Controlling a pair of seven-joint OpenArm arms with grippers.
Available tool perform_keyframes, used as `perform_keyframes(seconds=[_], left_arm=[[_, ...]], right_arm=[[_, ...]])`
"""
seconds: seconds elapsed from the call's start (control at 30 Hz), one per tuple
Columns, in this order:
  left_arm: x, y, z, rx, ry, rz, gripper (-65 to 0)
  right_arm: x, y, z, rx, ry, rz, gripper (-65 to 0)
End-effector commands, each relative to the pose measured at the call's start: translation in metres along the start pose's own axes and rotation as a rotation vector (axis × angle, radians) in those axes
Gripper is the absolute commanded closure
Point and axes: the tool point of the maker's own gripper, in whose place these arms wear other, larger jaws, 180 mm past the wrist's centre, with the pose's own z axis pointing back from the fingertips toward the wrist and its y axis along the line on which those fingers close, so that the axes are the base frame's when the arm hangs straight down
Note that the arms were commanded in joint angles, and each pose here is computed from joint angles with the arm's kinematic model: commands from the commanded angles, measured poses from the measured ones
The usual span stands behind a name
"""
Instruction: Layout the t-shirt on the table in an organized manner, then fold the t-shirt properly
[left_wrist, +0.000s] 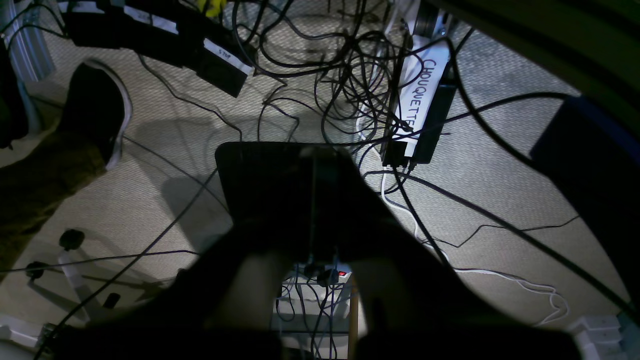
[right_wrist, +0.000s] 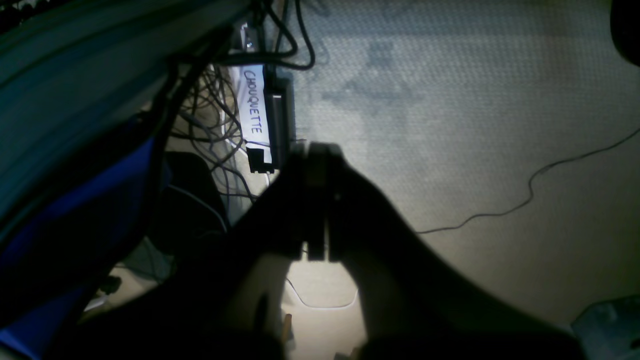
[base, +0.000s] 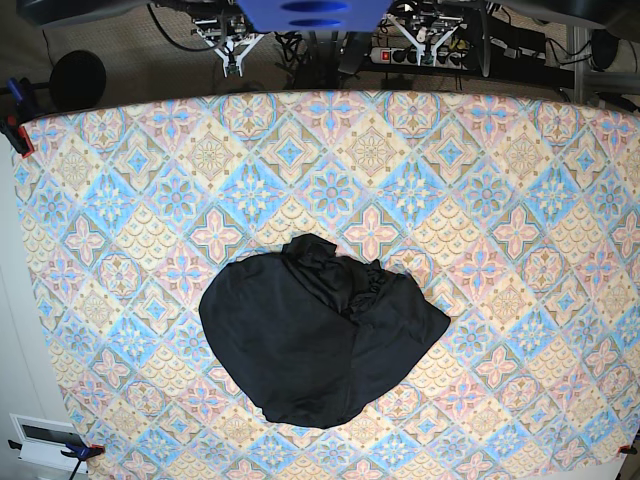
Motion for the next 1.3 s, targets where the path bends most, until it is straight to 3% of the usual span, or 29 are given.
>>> perform_keyframes(seconds=[0.0, 1.17, 1.27], left_arm=[[-0.004, 0.002, 0.0, 0.006, 0.006, -0.002, -0.2], [-0.015, 0.003, 0.001, 0.007, 0.016, -0.003, -0.2], [-0.028, 0.006, 0.002, 0.01, 0.028, -0.004, -0.2]], right_arm=[[0.002, -0.003, 0.0, -0.004, -0.009, 0.002, 0.0], [-0.003, -0.003, 0.0, -0.004, 0.001, 0.001, 0.0], [-0.034, -0.003, 0.003, -0.004, 0.044, 0.002, 0.0]])
